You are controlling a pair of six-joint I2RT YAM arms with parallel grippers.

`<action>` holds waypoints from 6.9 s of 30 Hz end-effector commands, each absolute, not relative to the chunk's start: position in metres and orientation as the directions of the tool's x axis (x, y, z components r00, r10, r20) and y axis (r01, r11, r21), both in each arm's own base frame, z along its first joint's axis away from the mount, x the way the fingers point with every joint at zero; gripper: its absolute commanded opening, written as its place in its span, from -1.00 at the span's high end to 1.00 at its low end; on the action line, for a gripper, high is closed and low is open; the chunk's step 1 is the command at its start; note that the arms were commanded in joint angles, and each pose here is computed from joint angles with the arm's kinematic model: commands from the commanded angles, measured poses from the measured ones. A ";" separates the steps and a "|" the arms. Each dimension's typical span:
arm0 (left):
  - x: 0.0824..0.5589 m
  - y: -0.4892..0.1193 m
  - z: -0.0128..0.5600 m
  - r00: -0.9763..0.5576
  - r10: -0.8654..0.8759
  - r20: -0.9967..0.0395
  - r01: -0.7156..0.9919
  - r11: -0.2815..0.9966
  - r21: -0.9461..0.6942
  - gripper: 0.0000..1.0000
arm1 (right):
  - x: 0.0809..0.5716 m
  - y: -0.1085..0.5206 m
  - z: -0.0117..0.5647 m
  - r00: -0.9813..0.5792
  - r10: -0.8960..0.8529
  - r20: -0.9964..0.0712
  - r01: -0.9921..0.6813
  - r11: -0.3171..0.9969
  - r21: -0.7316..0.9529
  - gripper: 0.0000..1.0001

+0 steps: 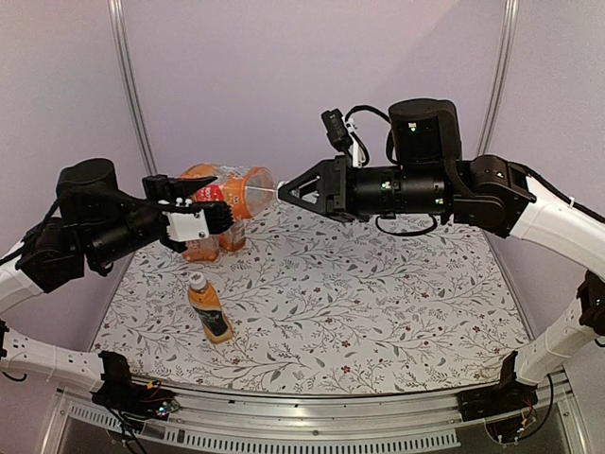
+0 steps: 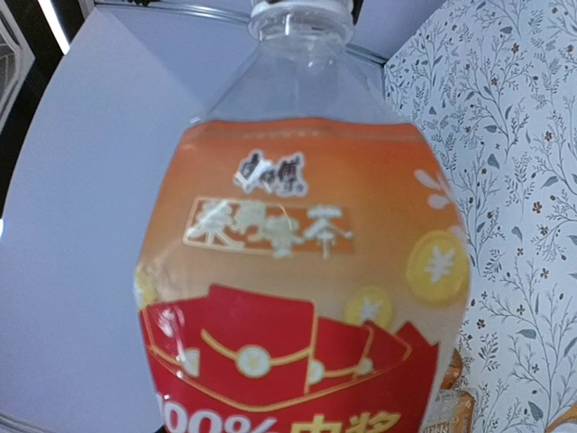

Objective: Unscrew the bottle caps

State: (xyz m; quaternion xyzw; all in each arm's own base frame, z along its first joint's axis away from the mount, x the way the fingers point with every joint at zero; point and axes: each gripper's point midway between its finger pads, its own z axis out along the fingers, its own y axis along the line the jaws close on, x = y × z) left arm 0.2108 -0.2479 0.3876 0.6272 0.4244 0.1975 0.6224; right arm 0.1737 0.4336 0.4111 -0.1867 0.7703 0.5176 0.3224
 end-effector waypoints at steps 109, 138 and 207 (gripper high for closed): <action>0.161 -0.249 0.420 0.522 0.561 -0.643 0.640 0.240 0.730 0.54 | 0.099 0.452 0.501 0.235 0.105 -0.966 -0.970 0.086 -0.227 -0.58; 0.161 -0.249 0.419 0.524 0.561 -0.642 0.640 0.238 0.730 0.55 | 0.130 0.455 0.473 0.211 0.010 -0.977 -0.954 0.219 -0.204 1.00; 0.227 -0.174 0.381 0.154 0.588 -0.794 0.485 0.655 0.580 -0.99 | 0.383 0.102 0.273 -0.711 0.116 -0.693 0.089 0.993 0.074 -0.97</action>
